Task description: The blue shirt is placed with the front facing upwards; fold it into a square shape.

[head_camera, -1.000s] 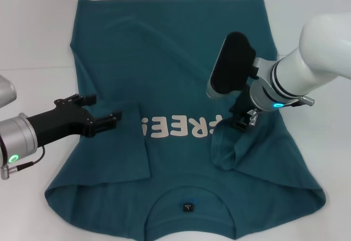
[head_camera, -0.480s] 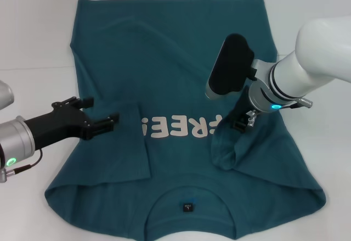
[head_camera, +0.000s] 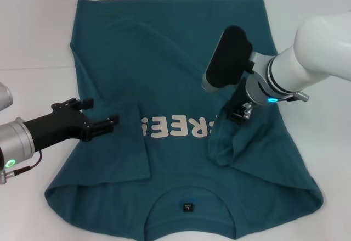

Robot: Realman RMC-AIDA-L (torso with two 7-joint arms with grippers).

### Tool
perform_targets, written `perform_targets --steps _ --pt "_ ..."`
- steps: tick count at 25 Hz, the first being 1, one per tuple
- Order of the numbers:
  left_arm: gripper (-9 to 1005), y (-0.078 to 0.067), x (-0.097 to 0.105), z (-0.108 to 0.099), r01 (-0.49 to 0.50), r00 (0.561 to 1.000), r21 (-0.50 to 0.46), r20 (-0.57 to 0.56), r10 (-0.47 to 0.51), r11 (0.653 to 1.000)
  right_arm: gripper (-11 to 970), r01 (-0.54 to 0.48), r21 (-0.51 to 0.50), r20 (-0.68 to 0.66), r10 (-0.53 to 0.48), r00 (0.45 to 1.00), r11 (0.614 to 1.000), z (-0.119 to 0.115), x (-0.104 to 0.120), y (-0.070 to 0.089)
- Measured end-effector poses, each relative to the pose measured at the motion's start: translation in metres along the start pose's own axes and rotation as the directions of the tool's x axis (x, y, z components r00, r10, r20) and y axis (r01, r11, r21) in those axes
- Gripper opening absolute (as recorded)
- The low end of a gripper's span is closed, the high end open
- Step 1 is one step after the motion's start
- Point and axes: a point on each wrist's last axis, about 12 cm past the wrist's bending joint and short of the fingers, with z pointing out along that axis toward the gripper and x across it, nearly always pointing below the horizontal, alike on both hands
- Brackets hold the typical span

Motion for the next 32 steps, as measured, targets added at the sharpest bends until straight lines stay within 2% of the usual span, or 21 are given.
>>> perform_targets --steps 5,14,24,32 --pt "830 0.000 0.000 -0.001 0.004 1.000 0.005 0.005 -0.004 1.000 -1 0.026 0.017 0.018 -0.026 1.000 1.000 -0.004 -0.009 -0.002" --pt "829 0.000 -0.001 -0.001 0.010 1.000 0.006 0.017 -0.010 1.000 -1 0.078 0.034 0.005 -0.078 0.997 0.996 -0.006 -0.021 0.006" --pt "829 0.000 -0.002 -0.001 0.009 1.000 0.007 0.017 -0.010 1.000 -1 -0.039 -0.005 -0.040 0.039 0.998 0.999 -0.013 -0.029 0.007" --pt "829 -0.001 -0.001 0.000 0.013 1.000 0.009 0.015 -0.013 1.000 -1 -0.127 -0.003 -0.067 0.127 0.990 0.992 -0.022 -0.032 0.000"
